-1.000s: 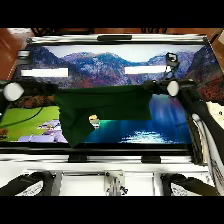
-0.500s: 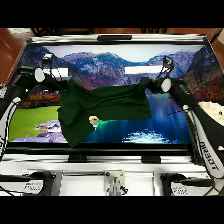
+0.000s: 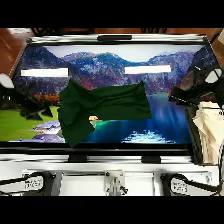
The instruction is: Fold the shirts.
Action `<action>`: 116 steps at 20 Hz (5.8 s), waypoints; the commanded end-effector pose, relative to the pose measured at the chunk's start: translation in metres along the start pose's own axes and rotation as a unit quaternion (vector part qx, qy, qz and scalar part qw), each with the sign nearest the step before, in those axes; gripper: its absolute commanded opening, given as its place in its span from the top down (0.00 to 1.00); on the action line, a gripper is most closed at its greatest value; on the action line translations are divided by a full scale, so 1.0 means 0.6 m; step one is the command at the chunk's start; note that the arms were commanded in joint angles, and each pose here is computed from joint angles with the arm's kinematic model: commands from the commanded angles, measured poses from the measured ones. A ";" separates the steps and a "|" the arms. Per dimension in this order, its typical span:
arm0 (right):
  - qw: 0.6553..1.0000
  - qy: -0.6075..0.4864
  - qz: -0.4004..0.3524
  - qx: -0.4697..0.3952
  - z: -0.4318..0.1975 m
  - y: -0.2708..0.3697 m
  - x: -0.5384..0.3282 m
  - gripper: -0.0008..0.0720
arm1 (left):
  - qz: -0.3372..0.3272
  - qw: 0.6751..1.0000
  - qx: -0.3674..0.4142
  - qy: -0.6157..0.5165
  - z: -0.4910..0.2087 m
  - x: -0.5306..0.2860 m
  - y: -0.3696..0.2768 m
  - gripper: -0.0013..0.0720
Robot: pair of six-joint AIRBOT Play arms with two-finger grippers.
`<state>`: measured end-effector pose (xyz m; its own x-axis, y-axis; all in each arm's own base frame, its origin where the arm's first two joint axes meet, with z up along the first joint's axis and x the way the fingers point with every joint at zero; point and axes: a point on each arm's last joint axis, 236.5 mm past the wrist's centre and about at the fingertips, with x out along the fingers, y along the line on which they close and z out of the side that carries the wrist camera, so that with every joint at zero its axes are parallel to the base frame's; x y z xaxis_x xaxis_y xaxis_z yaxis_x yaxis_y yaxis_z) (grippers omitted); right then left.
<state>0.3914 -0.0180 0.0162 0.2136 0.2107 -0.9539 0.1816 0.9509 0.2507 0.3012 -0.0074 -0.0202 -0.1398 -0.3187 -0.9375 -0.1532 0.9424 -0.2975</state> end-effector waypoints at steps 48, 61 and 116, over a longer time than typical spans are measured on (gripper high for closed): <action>0.984 0.015 0.166 -0.058 -0.012 0.219 0.072 0.91 | -0.081 0.957 0.112 -0.257 0.040 -0.110 -0.118 0.94; 0.711 -0.648 0.124 -0.244 -0.184 0.305 -0.863 0.90 | -0.029 0.365 0.287 -0.885 -0.574 -0.953 -0.389 0.94; 0.999 0.028 -0.032 -0.013 0.021 -0.041 -0.043 0.30 | -0.010 0.986 0.083 -0.142 -0.045 0.119 -0.025 0.00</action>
<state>0.3909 -0.0551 0.0376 0.1368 0.1357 -0.9813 0.1702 0.9726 0.1582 0.2629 -0.0372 -0.0739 0.1283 -0.2495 -0.9598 0.0106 0.9681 -0.2502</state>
